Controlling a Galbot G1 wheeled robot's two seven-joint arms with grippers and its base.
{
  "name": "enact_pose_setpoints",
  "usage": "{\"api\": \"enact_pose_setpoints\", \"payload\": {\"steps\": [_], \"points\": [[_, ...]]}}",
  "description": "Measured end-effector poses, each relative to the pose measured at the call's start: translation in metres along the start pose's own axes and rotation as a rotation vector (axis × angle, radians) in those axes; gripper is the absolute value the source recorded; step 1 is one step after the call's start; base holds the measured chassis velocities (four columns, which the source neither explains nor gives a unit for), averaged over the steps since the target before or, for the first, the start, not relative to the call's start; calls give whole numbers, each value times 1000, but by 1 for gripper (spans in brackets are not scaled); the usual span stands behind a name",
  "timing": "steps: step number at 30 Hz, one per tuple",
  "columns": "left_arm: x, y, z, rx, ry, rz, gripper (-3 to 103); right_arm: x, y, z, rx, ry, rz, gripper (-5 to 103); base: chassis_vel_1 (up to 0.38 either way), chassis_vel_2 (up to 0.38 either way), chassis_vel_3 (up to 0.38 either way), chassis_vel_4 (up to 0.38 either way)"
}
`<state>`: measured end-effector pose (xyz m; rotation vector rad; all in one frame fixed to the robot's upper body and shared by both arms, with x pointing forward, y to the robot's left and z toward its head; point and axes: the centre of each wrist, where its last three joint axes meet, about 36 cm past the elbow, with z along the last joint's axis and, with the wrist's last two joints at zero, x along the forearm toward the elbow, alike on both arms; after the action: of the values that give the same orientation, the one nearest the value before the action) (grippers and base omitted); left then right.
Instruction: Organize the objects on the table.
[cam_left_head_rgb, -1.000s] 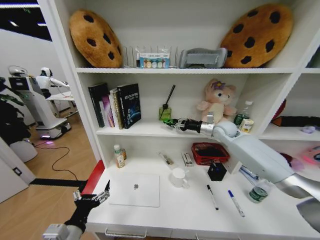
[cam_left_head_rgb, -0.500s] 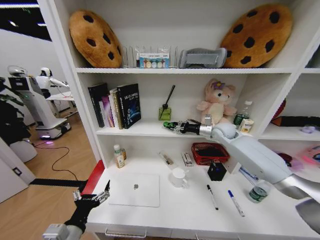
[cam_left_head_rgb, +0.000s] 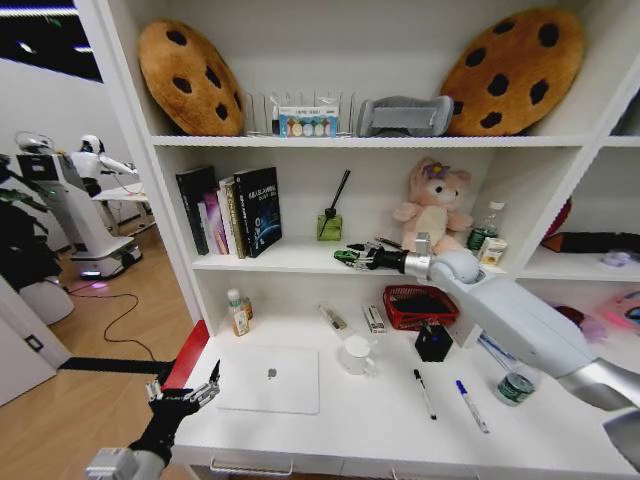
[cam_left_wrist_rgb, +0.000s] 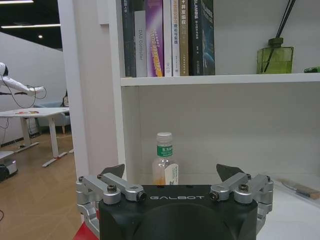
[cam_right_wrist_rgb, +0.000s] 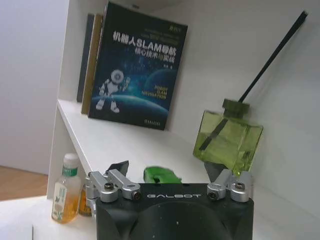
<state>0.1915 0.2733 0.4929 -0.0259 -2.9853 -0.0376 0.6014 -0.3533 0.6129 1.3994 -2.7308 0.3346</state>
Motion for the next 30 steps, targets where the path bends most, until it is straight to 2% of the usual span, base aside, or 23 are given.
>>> {"api": "enact_pose_setpoints", "payload": {"steps": [2,4,5,8,9,10,11,12,13,15,16,18,19,22,23,24,26,27,29,30], "points": [[0,0,0,0,0,0,100,12,5,-9,0,-43,19,95,0,0,0,0],[0,0,0,0,0,0,100,33,14,-21,15,-87,57,100,0,0,0,0],[0,0,0,0,0,0,100,33,14,-21,15,-87,57,100,0,0,0,0],[0,0,0,0,0,0,100,63,47,-29,16,-123,199,100,0,0,0,0],[0,0,0,0,0,0,100,63,47,-29,16,-123,199,100,0,0,0,0],[0,0,0,0,0,0,100,76,60,-35,20,-131,279,100,0,0,0,0],[0,0,0,0,0,0,100,84,69,-40,24,-133,323,100,0,0,0,0],[0,0,0,0,0,0,100,84,69,-40,24,-133,323,100,0,0,0,0],[0,0,0,0,0,0,100,92,85,-44,25,-137,384,100,0,0,0,0],[0,0,0,0,0,0,100,95,115,-37,-13,-126,461,100,0,0,0,0],[0,0,0,0,0,0,100,95,115,-37,-13,-126,461,100,0,0,0,0],[0,0,0,0,0,0,100,110,143,-26,-44,-114,556,100,0,0,0,0],[0,0,0,0,0,0,100,110,143,-26,-44,-114,556,100,0,0,0,0],[0,0,0,0,1,0,100,152,181,10,-34,-73,708,100,0,0,0,0],[0,0,0,0,0,0,100,167,202,31,-41,-39,753,100,0,0,0,0],[0,0,0,0,0,0,100,167,202,31,-41,-39,753,100,0,0,0,0],[0,0,0,0,0,0,100,190,245,71,-76,47,805,100,0,0,0,0],[0,0,0,0,0,0,100,190,245,71,-76,47,805,100,0,0,0,0],[0,0,0,0,0,0,100,201,283,99,-133,111,848,100,0,0,0,0],[0,0,0,0,0,0,100,202,317,119,-206,141,895,100,0,0,0,0]]}}
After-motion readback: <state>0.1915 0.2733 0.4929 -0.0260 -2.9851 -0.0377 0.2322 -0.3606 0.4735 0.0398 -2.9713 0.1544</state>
